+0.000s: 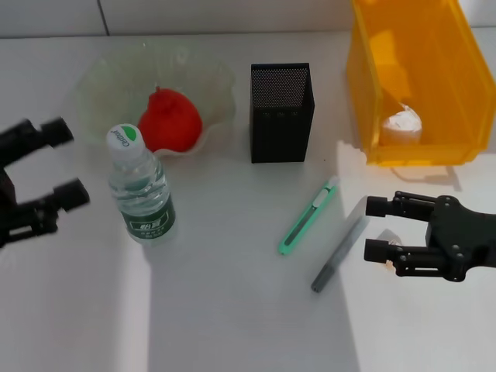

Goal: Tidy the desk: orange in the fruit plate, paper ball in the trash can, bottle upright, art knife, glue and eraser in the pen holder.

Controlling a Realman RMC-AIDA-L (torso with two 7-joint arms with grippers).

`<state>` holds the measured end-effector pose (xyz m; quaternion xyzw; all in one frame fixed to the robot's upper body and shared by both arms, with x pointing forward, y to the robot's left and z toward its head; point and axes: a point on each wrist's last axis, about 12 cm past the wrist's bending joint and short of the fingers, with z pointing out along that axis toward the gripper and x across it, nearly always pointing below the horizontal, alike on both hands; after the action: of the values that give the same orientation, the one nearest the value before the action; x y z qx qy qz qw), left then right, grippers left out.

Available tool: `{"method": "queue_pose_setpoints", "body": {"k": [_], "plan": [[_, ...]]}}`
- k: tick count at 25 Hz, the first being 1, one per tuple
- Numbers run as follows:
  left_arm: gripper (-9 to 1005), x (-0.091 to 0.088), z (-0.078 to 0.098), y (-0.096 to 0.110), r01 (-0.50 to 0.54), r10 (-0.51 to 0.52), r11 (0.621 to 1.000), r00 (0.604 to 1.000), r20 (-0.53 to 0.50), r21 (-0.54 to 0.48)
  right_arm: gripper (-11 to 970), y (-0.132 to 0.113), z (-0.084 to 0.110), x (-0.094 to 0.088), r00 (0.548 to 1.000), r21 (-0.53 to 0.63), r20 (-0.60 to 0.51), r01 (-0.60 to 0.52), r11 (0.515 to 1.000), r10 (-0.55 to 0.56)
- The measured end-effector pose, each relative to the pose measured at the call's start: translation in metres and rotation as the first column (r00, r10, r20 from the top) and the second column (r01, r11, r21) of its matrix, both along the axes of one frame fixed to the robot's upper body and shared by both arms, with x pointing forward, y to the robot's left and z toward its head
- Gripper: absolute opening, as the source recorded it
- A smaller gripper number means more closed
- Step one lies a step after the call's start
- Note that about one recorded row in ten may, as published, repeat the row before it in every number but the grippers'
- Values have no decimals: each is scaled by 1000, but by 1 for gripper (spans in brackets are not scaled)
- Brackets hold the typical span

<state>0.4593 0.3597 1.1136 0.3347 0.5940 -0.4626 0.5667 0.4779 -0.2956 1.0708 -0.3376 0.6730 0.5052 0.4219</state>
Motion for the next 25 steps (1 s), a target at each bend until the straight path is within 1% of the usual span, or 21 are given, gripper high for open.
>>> {"method": "queue_pose_setpoints", "body": {"k": [2, 3, 4, 5, 6, 9, 12, 13, 14, 15, 16, 17, 18, 19, 20, 22, 23, 24, 25], "plan": [[859, -1, -3, -6, 95, -91, 994, 994, -65, 59, 805, -1, 2, 2, 1000, 1, 6, 4, 1000, -4], [859, -2, -5, -9, 124, -118, 989, 989, -87, 76, 805, -1, 2, 3, 1000, 3, 8, 5, 1000, -5], [859, -4, -13, -18, 175, -160, 979, 978, -132, 110, 805, -1, 4, 5, 1000, 10, 14, 12, 1000, -12], [859, -4, -13, -18, 175, -160, 979, 978, -132, 110, 805, -1, 4, 5, 1000, 10, 14, 12, 1000, -12], [859, -5, -20, -25, 201, -180, 971, 970, -162, 129, 805, -2, 5, 6, 1000, 15, 17, 18, 1000, -19], [859, -6, -35, -40, 226, -189, 960, 958, -217, 166, 805, -5, 11, 9, 999, 38, 34, 35, 999, -36], [859, -7, -46, -51, 221, -170, 957, 953, -250, 190, 805, -12, 23, 16, 999, 42, 25, 24, 999, -25], [859, -7, -49, -53, 217, -164, 956, 953, -256, 195, 805, -14, 30, 21, 1000, 35, 11, 15, 999, -15], [859, -8, -52, -56, 215, -159, 955, 952, -262, 203, 805, -20, 47, 31, 1000, 10, -25, -8, 1000, 8], [859, -8, -53, -57, 216, -160, 955, 951, -263, 203, 805, -20, 47, 31, 1000, 10, -25, -8, 1000, 8], [859, -8, -53, -57, 216, -160, 955, 951, -263, 203, 805, -22, 56, 35, 999, -6, -36, -19, 1000, 19], [859, -8, -54, -58, 218, -160, 954, 951, -265, 205, 805, -25, 70, 42, 998, -34, -50, -33, 999, 31], [859, -9, -54, -58, 218, -160, 954, 951, -265, 205, 805, -26, 79, 46, 997, -56, -60, -42, 998, 39], [859, -9, -55, -59, 216, -158, 955, 951, -265, 205, 805, -26, 100, 54, 994, -123, -97, -65, 990, 53], [859, -9, -55, -59, 216, -158, 955, 951, -265, 205, 805, -26, 100, 54, 994, -123, -97, -65, 990, 53], [859, -9, -56, -59, 212, -154, 955, 952, -265, 207, 805, -20, 124, 61, 988, -232, -143, -96, 968, 63], [859, -9, -56, -60, 212, -153, 955, 952, -266, 207, 805, -14, 136, 63, 983, -295, -167, -121, 948, 74], [859, -9, -57, -61, 210, -151, 956, 952, -267, 207, 805, -1, 154, 65, 975, -405, -205, -158, 900, 79], [859, -9, -57, -61, 210, -151, 956, 952, -267, 207, 805, -1, 154, 65, 975, -405, -205, -158, 900, 79]]}}
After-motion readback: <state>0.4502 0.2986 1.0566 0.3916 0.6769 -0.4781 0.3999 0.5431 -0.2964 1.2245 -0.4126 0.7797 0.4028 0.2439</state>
